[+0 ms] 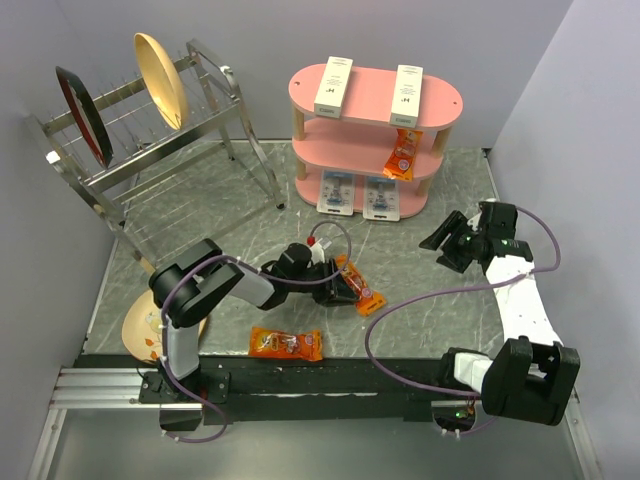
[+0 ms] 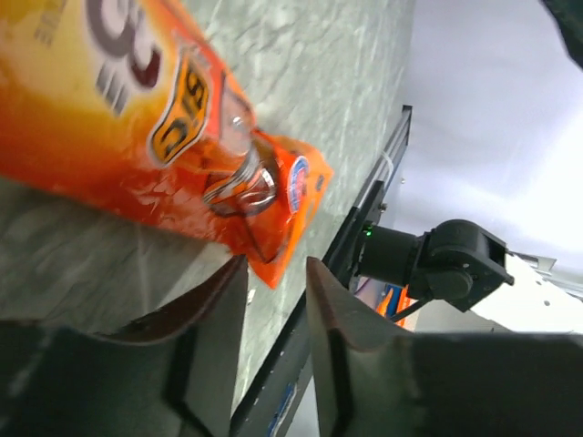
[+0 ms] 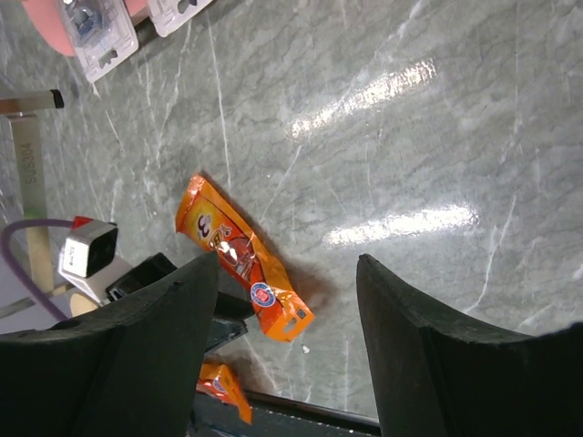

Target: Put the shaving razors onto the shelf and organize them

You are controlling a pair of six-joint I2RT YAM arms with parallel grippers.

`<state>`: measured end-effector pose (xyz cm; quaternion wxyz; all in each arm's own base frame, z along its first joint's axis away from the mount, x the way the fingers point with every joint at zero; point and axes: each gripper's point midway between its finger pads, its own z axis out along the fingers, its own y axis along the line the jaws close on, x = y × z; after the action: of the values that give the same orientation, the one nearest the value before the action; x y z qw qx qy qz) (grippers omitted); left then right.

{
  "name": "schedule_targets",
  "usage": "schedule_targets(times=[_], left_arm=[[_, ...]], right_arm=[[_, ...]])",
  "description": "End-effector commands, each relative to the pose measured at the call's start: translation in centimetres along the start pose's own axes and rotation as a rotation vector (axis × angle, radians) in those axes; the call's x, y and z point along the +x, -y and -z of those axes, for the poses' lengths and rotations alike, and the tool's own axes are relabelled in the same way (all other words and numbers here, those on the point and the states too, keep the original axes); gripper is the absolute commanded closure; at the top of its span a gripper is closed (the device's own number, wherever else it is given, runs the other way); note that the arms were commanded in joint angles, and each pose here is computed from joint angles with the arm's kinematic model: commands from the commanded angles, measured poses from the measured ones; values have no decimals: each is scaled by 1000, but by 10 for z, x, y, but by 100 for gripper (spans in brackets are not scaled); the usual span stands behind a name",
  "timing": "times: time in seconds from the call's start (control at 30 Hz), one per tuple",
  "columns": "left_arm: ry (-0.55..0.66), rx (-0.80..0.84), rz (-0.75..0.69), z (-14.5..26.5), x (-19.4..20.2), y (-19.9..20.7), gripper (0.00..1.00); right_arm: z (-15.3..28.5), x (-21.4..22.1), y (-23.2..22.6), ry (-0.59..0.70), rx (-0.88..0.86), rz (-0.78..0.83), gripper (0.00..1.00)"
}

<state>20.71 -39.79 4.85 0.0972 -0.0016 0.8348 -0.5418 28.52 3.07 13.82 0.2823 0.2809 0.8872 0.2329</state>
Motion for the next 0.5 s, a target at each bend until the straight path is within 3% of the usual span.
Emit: schedule_targets(times=[0.0, 0.1, 0.3, 0.47], left_arm=[[2, 49, -37, -2, -13, 16, 59], [10, -17, -40, -1, -15, 11, 31], [35, 4, -27, 15, 5, 12, 28], [59, 41, -20, 16, 15, 20, 26]], right_arm=[[5, -21, -8, 60, -12, 42, 31], [4, -20, -10, 43, -29, 55, 31], [-10, 17, -6, -79, -66, 63, 39], [-36, 81, -8, -238, -42, 145, 63]])
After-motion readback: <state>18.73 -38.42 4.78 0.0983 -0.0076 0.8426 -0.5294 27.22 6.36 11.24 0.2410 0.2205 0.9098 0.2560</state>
